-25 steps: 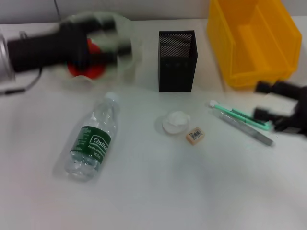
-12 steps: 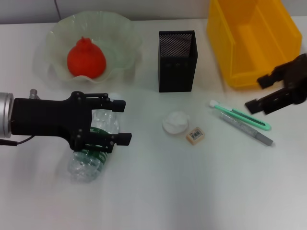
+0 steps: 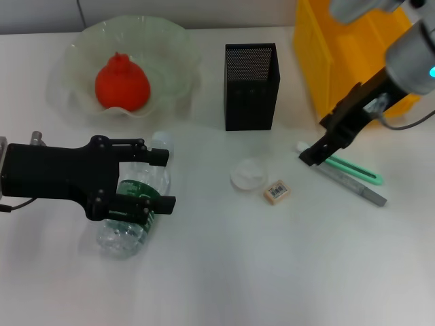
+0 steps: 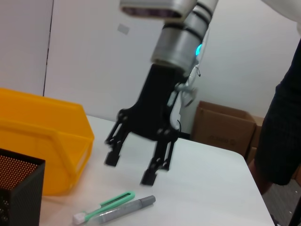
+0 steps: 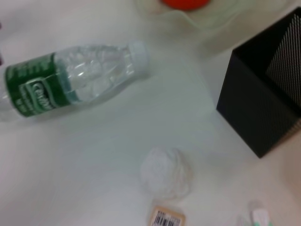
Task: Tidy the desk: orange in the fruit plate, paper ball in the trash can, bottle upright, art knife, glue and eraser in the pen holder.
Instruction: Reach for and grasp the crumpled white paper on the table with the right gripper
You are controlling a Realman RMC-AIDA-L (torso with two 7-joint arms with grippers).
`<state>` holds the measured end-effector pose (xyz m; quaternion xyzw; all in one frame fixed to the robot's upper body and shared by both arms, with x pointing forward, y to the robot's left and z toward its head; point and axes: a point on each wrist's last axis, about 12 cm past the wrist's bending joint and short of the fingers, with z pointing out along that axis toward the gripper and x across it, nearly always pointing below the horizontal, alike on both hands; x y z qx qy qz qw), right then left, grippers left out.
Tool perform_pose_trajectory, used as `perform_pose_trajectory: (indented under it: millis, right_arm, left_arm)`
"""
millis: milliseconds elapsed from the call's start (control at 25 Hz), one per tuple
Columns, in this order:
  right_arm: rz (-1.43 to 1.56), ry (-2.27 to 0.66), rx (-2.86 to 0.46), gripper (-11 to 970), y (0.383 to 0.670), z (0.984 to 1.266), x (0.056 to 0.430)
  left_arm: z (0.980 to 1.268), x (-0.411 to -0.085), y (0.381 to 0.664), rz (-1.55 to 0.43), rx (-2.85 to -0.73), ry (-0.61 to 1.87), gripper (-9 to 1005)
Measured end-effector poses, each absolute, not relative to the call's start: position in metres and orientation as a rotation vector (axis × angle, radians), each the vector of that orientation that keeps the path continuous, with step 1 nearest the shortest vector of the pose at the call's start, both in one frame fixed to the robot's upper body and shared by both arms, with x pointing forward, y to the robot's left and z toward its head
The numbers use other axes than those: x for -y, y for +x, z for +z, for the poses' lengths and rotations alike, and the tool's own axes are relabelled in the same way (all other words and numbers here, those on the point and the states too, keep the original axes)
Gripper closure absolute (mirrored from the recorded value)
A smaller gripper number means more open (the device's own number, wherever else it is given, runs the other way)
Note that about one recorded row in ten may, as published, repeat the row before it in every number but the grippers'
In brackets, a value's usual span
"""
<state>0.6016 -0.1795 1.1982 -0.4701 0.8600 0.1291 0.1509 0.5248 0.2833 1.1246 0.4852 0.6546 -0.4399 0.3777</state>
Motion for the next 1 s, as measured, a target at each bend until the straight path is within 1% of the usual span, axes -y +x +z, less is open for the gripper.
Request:
perform_pose_trajectory:
  millis: [120, 160, 400, 560, 840, 1000]
  right_arm:
    - [0.374, -1.359, -2.452, 136, 0.606, 1.185, 0.167]
    - [0.400, -1.359, -2.441, 136, 0.610, 1.176, 0.159]
    - [0.443, -1.384, -2.435, 136, 0.614, 1.164, 0.142]
    - [0.452, -1.398, -2.418, 136, 0.615, 1.145, 0.122]
    - [0.449, -1.421, -2.399, 135, 0.611, 1.131, 0.111]
    - [0.435, -1.437, -2.393, 187, 0.609, 1.125, 0.107]
  left_arm:
    - [1.125, -0.285, 0.524, -1.118, -1.674, 1.234, 185]
    - [1.125, -0.286, 0.525, -1.116, -1.674, 1.231, 185]
    - [1.127, -0.285, 0.526, -1.120, -1.677, 1.228, 187]
    - [1.127, -0.285, 0.527, -1.115, -1.680, 1.228, 189]
    - [1.126, -0.285, 0.526, -1.115, -1.682, 1.225, 191]
    - [1.125, -0.286, 0.525, -1.114, -1.685, 1.222, 193]
